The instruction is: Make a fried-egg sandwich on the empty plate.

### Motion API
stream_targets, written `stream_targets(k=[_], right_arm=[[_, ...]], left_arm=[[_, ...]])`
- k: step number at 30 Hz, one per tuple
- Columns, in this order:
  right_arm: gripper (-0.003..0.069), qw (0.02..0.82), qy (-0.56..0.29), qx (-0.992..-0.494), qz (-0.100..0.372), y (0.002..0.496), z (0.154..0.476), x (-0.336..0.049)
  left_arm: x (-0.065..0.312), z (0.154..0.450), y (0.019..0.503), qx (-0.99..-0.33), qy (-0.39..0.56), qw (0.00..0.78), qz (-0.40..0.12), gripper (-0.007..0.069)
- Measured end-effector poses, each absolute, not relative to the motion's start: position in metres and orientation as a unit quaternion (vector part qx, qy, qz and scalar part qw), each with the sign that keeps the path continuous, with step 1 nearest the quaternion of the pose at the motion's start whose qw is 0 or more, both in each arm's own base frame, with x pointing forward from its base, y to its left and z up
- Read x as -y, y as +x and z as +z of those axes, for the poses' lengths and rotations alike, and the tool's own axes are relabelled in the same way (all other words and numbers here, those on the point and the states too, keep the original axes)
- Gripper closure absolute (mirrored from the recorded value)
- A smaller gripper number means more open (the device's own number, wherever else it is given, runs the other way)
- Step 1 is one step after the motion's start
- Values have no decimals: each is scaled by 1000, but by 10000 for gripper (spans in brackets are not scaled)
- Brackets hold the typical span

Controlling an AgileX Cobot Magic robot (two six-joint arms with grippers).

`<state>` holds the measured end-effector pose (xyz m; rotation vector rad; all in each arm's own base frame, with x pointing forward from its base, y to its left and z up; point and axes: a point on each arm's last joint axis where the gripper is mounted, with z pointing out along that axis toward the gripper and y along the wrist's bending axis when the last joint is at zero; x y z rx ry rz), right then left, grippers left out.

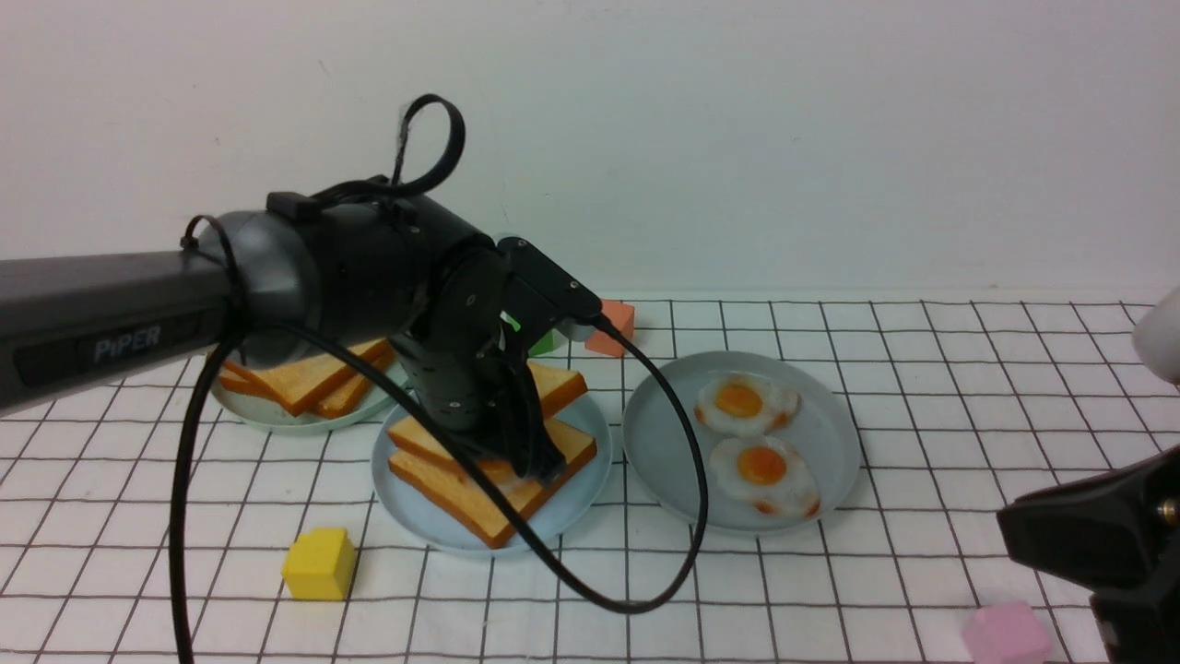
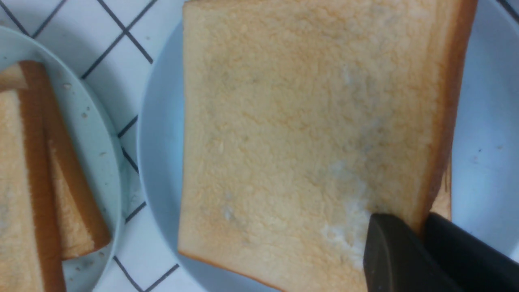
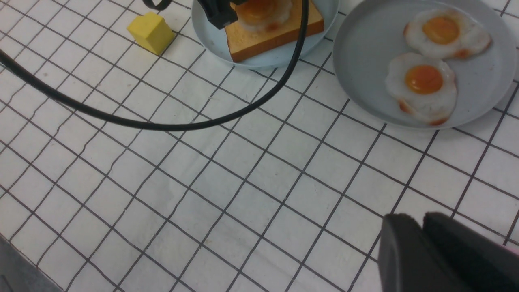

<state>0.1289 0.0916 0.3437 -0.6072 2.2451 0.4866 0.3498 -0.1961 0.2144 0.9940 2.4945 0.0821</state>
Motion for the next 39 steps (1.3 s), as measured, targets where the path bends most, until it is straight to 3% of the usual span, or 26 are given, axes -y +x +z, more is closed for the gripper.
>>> stream_targets(k=[8,14,24,30,31,33,36,39], right_arm=[[561,373,-237,-876,190,129,344,-92],[561,373,-237,-876,190,129,344,-92],[559,374,-237,-876,190,129,344,-92],[557,375,-239,-876,185,129,344,-91],[557,376,-240,-876,182,129,344,-91],[557,376,-240,-876,182,129,344,-91],[557,377,-240,-876,181,129,344,-90],[557,380,-238,-875,183,128,345,-90]], left_arm=[[196,214,349,-907,358,222,27,496],[197,214,348,-911,351,218,17,352],[200,221,340,-926,319,201,-25,321],[191,291,315,-912,292,278,-77,439],[183,328,297,-900,278,317,-106,525],[174,360,275,-885,268,356,-138,601],[149,404,223,-843,257,433,-188,638],[127,415,184,-814,251,478,-215,638]])
